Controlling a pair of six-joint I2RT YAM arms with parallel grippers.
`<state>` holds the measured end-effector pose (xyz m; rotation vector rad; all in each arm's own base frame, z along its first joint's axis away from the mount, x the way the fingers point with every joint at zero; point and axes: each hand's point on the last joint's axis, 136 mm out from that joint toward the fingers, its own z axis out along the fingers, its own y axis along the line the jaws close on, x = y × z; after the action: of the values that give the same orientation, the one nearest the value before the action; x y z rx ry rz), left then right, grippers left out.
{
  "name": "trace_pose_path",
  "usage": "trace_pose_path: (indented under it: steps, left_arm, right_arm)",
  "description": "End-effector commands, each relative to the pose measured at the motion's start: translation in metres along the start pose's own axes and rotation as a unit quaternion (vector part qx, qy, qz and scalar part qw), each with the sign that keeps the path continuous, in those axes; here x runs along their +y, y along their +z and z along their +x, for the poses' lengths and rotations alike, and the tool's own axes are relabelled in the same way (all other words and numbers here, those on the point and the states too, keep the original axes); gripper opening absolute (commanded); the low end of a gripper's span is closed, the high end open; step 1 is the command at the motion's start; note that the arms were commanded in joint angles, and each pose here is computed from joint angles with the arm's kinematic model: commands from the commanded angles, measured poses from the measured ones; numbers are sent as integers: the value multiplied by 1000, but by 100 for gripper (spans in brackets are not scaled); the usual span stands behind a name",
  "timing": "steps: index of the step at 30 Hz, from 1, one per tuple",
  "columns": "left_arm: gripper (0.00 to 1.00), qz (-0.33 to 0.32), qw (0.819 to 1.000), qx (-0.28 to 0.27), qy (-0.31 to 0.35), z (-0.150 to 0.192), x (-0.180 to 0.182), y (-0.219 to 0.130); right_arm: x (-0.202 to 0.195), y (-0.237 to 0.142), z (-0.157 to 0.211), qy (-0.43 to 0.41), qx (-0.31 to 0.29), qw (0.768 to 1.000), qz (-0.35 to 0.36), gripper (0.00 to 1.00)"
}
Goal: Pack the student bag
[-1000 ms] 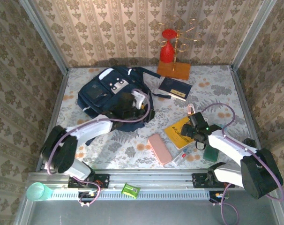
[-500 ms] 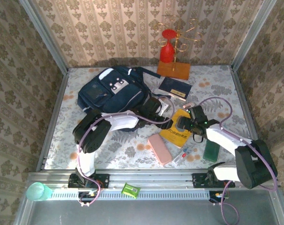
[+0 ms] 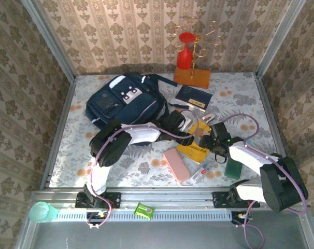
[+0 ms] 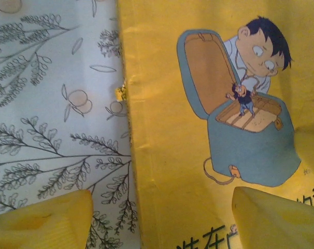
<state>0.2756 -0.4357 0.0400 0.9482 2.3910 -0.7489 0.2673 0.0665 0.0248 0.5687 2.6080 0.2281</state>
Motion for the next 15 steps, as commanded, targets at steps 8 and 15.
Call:
trace_pose_path:
  steps: [8,15]
  left_arm:
    - [61,16,999,24,-30,32,-4,12]
    - [58,15,999,24,-32,36,-2,13]
  right_arm:
    - [42,14,-11,54,-4,994,-96,64]
    - [67,-10,-38,75,-79,977,-184,47]
